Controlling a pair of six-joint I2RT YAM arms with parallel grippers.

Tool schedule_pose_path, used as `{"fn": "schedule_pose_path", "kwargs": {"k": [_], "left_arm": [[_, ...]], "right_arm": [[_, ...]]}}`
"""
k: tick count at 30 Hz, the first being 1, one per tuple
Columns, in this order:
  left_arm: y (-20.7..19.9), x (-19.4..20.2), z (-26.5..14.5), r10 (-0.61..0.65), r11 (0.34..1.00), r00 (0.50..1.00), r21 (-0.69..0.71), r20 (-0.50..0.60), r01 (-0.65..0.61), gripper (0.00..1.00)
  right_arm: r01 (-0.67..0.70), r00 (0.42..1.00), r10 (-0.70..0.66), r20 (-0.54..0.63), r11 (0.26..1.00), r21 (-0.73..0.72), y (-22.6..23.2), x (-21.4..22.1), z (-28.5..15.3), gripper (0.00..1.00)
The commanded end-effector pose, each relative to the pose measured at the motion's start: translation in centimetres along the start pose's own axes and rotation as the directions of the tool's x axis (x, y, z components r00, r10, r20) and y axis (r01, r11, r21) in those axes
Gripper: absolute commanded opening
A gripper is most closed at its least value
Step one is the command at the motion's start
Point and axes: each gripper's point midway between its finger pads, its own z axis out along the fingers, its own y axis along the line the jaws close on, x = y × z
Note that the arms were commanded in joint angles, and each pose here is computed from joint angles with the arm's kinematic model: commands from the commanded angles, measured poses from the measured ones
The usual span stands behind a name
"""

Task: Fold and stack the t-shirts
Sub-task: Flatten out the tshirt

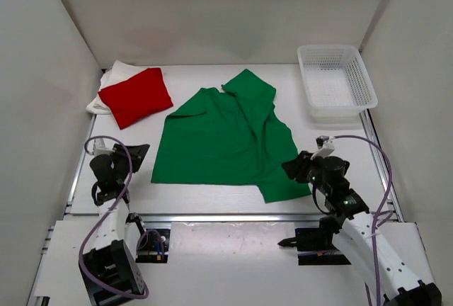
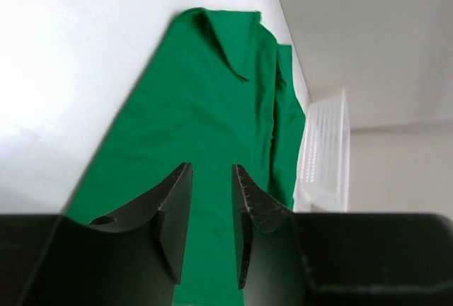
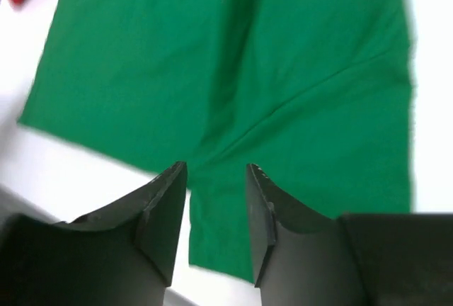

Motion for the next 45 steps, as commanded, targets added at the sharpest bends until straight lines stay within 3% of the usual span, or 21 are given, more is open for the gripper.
{"fn": "schedule_pose_path", "kwargs": {"k": [1,4,7,9,10,15,21,25,29,34,37,39,41,43,45], "left_arm": [[-1.8,0.0,0.6,0.132,0.991,0.991,0.006,-0.024,-0.132,0.39],[-3.6,2.4,1.7,0.285,0.959,0.956,0.014,-0.072,-0.285,0.36],[-5.7,6.9,3.1,0.395,0.919,0.905,0.048,-0.157,-0.393,0.27],[-6.7,9.5,4.9,0.399,0.917,0.887,0.075,-0.232,-0.392,0.24],[-7.5,10.7,5.2,0.383,0.924,0.883,0.112,-0.27,-0.367,0.23],[-5.5,14.3,10.3,0.255,0.964,0.861,0.05,-0.44,-0.259,0.18],[-3.5,13.5,14.8,0.138,0.982,0.885,-0.058,-0.445,-0.182,0.16],[-2.2,11.6,17.6,0.016,0.99,0.901,-0.117,-0.434,-0.073,0.16],[-1.9,9.4,19.8,-0.014,0.988,0.923,-0.146,-0.385,-0.046,0.16],[-6.5,7.2,19.9,0.034,0.997,0.94,-0.048,-0.34,-0.053,0.16],[-9.3,7.4,17.9,0.149,0.988,0.936,0.012,-0.32,-0.154,0.23],[-9.4,7.7,16.1,0.224,0.973,0.923,0.015,-0.312,-0.231,0.33],[-9.3,8.4,13.4,0.256,0.966,0.916,0.055,-0.308,-0.252,0.47],[-8.3,9.0,11.3,0.225,0.974,0.916,0.073,-0.333,-0.212,0.71],[-6.7,8.7,8.9,0.2,0.979,0.92,0.095,-0.336,-0.178,0.79]], "right_arm": [[-0.036,0.999,0.035,0.006,0.999,0.034,-0.7,-1.9,0.5,0.33],[-0.028,0.999,0.026,0.025,0.996,0.087,-1.7,-2.7,1.5,0.13],[0.035,0.999,-0.034,-0.015,0.994,0.1,-1.6,-3.9,3.4,0.02],[0.089,0.995,-0.084,-0.061,0.994,0.068,-0.6,-3.9,5.7,0.0],[0.113,0.993,-0.112,-0.029,0.992,0.052,0.2,-5.6,6.5,0.0],[0.117,0.988,-0.109,-0.108,0.991,0.068,-1.0,-6.3,12.1,0.02],[0.063,0.988,-0.046,-0.146,0.991,0.116,-3.8,-7.5,16.9,0.0],[0.013,0.988,0.017,-0.156,0.982,0.19,-7.0,-7.7,17.6,0.0],[-0.051,0.986,0.091,-0.139,0.961,0.272,-9.5,-8.0,16.8,0.0],[-0.075,0.988,0.114,-0.102,0.942,0.327,-9.9,-9.9,16.4,0.0],[-0.071,0.996,0.084,-0.045,0.97,0.231,-7.1,-12.2,16.0,0.05],[-0.04,0.999,0.044,-0.023,0.984,0.176,-4.4,-12.9,15.6,0.16],[-0.006,1.0,0.008,-0.011,0.988,0.153,-2.6,-13.3,14.4,0.22],[0.03,0.999,-0.027,-0.026,0.991,0.133,-0.8,-12.1,13.5,0.28],[0.043,0.999,-0.041,-0.021,0.994,0.103,0.6,-11.1,12.1,0.34]]}}
